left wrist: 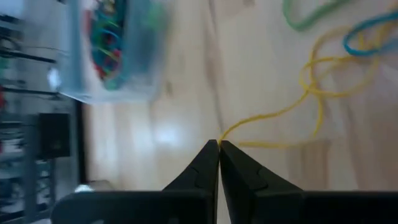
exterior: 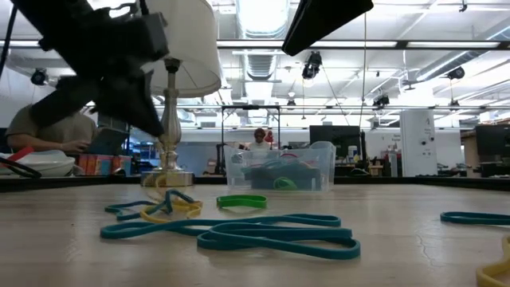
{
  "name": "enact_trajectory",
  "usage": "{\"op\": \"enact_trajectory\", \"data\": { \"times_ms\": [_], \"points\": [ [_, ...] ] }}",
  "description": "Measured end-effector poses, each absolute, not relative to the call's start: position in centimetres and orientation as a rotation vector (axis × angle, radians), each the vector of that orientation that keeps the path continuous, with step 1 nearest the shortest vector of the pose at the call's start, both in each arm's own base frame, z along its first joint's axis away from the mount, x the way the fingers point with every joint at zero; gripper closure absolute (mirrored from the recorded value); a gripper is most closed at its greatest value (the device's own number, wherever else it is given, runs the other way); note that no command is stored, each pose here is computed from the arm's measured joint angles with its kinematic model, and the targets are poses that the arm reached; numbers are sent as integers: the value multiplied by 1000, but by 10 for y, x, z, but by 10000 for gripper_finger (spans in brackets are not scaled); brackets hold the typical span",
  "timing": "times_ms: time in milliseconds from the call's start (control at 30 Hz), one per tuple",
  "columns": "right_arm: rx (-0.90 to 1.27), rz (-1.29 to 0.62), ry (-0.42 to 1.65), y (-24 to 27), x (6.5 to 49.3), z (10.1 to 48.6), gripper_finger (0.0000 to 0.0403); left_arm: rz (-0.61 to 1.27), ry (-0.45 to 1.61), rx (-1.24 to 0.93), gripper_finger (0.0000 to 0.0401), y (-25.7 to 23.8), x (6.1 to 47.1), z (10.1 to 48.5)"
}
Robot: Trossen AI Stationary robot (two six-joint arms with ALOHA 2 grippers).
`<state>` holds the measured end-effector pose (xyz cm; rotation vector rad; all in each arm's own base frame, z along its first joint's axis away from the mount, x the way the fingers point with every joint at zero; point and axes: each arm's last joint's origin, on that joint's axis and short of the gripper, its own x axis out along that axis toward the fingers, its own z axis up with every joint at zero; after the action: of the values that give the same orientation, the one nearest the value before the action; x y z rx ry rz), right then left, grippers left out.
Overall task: Pick and place rubber bands into bin
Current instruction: Put the yellow rubber bands into the bin
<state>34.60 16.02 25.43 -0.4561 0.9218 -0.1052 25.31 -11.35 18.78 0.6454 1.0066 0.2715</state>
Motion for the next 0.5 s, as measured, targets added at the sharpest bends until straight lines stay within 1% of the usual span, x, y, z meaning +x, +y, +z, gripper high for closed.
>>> {"op": "enact_trajectory", "data": {
  "times_ms": [233, 500],
  "points": [
    [-461, -103, 923, 160, 346, 254, 344, 339, 889, 747, 401, -127, 258, 208],
    [-461, -104, 922, 160, 346, 254, 344, 368, 797, 825, 401, -135, 266, 226]
  ]
}}
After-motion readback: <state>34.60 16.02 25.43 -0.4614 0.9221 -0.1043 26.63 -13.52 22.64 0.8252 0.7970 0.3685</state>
